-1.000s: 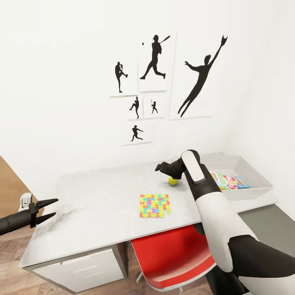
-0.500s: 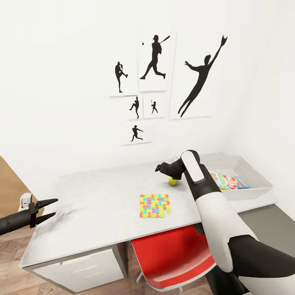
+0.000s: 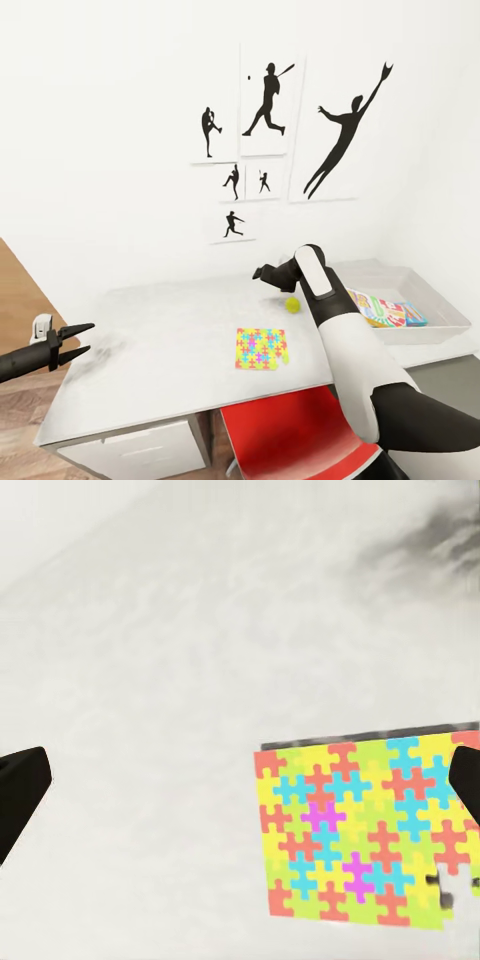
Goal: Put all the toys in the child's room - the three board games (two on the bed and one on the table), the two jigsaw puzzles on the table, and the tennis ball on the table - inside the toy box on the table in the child's room.
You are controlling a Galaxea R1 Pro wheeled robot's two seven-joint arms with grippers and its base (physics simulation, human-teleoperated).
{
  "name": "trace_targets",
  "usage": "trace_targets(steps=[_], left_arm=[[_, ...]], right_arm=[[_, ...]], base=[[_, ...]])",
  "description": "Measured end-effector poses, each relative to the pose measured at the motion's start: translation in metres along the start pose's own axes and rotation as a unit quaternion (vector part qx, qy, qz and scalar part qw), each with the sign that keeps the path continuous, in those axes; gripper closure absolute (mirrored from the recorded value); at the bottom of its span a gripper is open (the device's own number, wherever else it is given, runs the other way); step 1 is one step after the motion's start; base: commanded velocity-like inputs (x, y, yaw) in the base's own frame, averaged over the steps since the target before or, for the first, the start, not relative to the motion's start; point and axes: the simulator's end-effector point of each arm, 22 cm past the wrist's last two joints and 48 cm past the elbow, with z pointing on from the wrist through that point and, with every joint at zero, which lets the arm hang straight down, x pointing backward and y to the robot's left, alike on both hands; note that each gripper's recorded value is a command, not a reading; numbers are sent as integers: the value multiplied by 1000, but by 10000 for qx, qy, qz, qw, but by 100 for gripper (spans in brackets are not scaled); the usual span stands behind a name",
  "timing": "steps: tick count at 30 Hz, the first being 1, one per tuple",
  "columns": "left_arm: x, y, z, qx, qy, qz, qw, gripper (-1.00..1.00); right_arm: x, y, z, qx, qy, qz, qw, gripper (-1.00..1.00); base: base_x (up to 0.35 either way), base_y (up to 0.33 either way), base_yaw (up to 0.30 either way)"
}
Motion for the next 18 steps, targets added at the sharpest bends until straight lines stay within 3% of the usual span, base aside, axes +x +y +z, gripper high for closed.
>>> trace_targets(steps=[18], left_arm=[[-4, -13, -6, 80, -57, 83, 9999, -100]], right_arm=[[-6, 6, -15, -46, -119, -5, 9999, -100]], base=[[4, 0, 127]])
